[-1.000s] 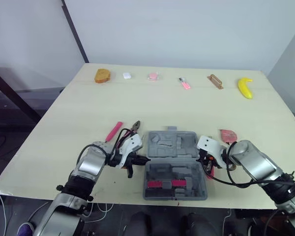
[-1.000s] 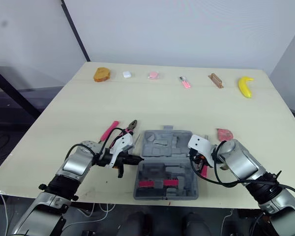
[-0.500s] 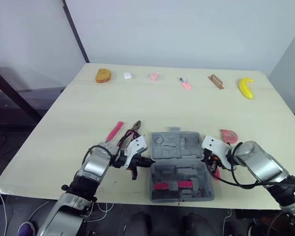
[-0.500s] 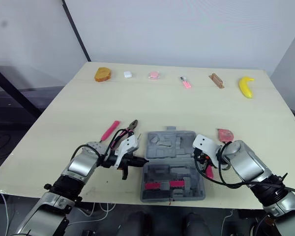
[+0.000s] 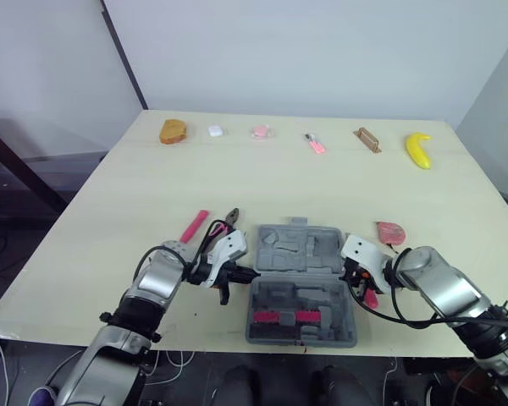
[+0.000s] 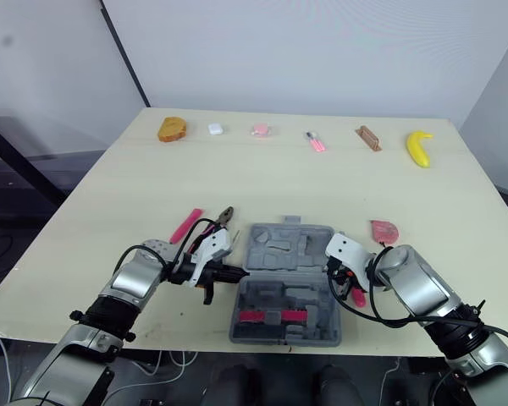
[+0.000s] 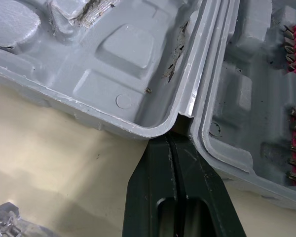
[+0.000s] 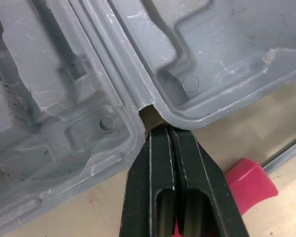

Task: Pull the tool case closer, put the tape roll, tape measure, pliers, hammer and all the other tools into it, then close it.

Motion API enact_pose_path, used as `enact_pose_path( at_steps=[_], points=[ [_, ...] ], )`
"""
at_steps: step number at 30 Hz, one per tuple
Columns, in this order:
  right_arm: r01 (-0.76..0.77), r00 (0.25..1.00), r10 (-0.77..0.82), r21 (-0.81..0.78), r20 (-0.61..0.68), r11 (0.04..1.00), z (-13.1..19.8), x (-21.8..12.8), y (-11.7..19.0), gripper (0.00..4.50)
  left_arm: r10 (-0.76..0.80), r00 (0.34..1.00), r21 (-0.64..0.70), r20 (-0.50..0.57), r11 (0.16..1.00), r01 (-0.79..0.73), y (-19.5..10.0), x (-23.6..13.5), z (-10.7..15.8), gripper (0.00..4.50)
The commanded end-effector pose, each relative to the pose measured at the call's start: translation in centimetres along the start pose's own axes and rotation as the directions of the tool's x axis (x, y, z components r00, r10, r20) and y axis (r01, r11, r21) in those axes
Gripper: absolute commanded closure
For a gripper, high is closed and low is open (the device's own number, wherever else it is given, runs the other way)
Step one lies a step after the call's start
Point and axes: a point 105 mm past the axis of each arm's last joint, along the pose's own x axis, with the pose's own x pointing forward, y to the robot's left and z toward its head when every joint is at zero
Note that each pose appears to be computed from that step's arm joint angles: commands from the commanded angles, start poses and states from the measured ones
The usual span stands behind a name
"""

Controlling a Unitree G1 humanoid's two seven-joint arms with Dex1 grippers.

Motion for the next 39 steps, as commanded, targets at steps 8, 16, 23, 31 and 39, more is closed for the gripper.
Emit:
enact_pose_path(
  at_steps=[8,16,23,31,39],
  points=[
    [-0.010,0.999,0.011,-0.028,0.033,1.000,0.6,-0.5,0.2,4.47,-0.041,0.999,0.014,0.018,0.999,0.040,-1.4,0.5,0.7,4.50],
    [-0.021,0.999,0.022,-0.022,0.037,1.000,0.7,-0.3,0.6,4.47,-0.041,0.999,0.014,0.012,0.999,0.040,-1.4,0.6,0.6,4.50],
    [-0.032,0.999,0.033,-0.019,0.034,0.999,0.4,-0.4,1.0,4.47,-0.049,0.999,0.009,0.005,0.999,0.049,-1.8,0.5,0.1,4.50],
    [-0.038,0.999,0.039,-0.019,0.030,0.999,0.3,-0.6,1.1,4.47,-0.055,0.998,0.002,0.000,0.998,0.055,-2.3,0.4,-0.3,4.50],
    [-0.064,0.998,0.064,-0.014,0.026,0.998,0.0,-0.6,2.1,4.47,-0.062,0.998,-0.010,-0.004,0.998,0.062,-2.9,0.3,-0.7,4.50]
  ],
)
